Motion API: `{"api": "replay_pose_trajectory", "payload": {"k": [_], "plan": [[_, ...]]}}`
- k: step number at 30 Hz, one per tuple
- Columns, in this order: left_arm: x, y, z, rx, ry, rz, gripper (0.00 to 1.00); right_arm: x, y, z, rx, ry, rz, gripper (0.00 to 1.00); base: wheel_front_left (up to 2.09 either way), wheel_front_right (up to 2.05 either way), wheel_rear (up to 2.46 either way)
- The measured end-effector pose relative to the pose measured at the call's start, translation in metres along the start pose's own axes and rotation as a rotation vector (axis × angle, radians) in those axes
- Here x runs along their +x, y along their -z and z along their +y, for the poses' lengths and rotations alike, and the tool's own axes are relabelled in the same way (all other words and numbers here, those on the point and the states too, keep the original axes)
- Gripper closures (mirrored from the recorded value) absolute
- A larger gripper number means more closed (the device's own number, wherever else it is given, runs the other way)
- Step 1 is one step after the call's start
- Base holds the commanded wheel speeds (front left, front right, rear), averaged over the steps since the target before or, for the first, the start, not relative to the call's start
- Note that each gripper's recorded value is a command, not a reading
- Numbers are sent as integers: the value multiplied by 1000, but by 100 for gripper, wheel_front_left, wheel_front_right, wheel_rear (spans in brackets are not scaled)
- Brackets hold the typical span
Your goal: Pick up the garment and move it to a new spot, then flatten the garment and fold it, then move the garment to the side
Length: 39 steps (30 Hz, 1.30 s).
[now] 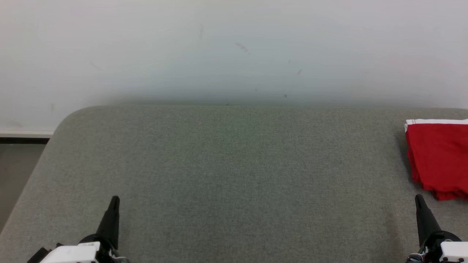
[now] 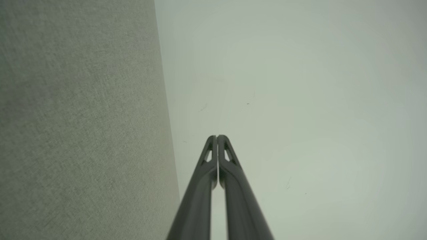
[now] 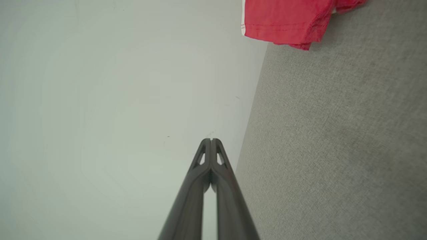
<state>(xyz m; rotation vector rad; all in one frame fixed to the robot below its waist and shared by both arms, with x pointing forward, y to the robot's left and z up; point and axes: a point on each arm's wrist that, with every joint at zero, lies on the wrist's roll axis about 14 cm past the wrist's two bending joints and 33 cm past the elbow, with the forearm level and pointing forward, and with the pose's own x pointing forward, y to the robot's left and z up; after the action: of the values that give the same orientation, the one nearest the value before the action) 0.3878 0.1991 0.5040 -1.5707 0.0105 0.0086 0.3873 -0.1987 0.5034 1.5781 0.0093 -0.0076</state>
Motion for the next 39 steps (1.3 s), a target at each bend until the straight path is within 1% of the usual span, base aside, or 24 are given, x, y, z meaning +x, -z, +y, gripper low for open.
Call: {"api": "replay_pose_trajectory", "payload": {"k": [39], "plan": [[0, 0, 0, 0, 0, 0, 100, 0, 0, 0, 0, 0, 0, 100, 0, 0, 0]]}}
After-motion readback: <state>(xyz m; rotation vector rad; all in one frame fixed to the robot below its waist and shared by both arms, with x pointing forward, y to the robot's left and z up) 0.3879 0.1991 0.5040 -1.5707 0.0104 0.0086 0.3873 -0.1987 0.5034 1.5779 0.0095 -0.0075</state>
